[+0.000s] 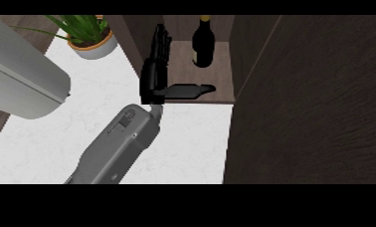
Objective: Pick up the wine, place it into the cabinet and close the cabinet
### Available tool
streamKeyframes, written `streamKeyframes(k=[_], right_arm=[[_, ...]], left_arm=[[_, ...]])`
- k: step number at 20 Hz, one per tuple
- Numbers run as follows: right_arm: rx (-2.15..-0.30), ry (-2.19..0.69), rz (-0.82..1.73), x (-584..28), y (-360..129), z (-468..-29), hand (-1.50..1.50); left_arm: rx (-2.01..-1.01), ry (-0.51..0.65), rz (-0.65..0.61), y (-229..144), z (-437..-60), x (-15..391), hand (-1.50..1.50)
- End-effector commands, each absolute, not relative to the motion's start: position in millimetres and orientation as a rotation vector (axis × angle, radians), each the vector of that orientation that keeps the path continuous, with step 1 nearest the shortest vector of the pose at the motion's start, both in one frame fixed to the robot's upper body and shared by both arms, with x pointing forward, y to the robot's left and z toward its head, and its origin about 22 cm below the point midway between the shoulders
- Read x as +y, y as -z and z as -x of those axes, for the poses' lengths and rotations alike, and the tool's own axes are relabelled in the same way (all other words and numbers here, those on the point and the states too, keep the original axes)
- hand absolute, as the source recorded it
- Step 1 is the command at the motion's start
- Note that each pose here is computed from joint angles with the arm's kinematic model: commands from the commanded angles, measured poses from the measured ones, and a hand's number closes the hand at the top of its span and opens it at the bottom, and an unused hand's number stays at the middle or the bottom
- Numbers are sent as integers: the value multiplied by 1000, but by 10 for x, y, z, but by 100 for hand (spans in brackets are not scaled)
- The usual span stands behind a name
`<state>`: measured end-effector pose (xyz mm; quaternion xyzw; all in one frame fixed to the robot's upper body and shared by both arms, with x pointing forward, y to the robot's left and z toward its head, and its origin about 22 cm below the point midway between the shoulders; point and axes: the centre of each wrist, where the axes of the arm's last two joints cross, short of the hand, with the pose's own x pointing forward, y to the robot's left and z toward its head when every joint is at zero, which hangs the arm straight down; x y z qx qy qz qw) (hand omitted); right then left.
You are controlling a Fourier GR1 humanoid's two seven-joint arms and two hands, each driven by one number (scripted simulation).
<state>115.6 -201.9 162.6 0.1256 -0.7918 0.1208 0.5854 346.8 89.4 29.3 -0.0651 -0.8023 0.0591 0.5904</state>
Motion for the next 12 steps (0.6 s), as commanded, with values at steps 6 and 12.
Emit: streamKeyframes(k=[6, 12], right_arm=[[-1928, -287, -336, -2158, -1946, -793, -150], [-1917, -331, -332, -2115, -2008, -748, -150]], left_arm=[[-1873, -163, 228, -363, -2704, 1003, -150], [-1879, -208, 243, -310, -2294, 1129, -150]])
